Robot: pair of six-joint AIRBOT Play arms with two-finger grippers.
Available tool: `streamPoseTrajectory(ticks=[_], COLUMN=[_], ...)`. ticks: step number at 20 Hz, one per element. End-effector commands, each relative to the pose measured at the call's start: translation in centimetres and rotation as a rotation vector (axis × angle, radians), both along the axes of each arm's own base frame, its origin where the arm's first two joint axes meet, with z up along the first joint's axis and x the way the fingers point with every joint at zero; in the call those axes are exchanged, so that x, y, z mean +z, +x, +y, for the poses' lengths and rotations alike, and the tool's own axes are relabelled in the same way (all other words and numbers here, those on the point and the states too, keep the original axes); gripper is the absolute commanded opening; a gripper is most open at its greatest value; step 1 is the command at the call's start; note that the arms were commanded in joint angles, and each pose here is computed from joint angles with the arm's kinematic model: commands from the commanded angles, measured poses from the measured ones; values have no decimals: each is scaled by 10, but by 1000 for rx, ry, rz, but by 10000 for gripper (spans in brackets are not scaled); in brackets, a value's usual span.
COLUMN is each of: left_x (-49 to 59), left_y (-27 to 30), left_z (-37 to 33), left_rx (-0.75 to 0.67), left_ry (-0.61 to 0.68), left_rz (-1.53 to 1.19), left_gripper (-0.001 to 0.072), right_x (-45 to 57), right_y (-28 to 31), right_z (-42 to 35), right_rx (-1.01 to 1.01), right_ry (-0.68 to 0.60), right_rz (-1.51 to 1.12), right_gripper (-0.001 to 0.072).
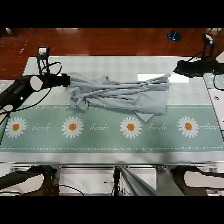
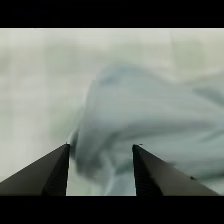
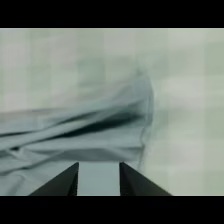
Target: Fold the shirts.
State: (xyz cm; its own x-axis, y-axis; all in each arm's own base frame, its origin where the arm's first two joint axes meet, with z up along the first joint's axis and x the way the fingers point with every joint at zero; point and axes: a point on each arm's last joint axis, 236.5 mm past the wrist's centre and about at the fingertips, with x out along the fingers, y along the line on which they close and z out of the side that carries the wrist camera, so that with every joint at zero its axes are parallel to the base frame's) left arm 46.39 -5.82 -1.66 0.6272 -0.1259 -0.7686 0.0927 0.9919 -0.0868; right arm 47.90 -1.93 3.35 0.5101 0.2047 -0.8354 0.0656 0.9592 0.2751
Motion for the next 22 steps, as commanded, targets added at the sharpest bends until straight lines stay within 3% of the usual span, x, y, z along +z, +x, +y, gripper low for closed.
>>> streamPoseTrajectory(ticks=[1,3,6,8,14,22], left_x=[-38,-63,-81,-81,-57,-64], left_y=[-61,-91,-105,-98,-77,-88], left_z=[33,37,21,13,-25,-6], left_rx=[15,34,-42,-53,-113,-100], left_ry=[51,-9,-109,-176,-560,-669], left_rz=[305,406,417,390,297,344], left_gripper=[478,477,477,477,473,473], right_x=[-10,-29,-44,-46,-51,-50], right_y=[-71,-105,-124,-127,-137,-139], right_z=[-32,-34,0,18,27,29], right_rx=[45,66,111,130,166,179], right_ry=[-119,-57,195,298,320,323], right_rz=[255,380,400,385,412,418], right_gripper=[365,366,366,366,365,364])
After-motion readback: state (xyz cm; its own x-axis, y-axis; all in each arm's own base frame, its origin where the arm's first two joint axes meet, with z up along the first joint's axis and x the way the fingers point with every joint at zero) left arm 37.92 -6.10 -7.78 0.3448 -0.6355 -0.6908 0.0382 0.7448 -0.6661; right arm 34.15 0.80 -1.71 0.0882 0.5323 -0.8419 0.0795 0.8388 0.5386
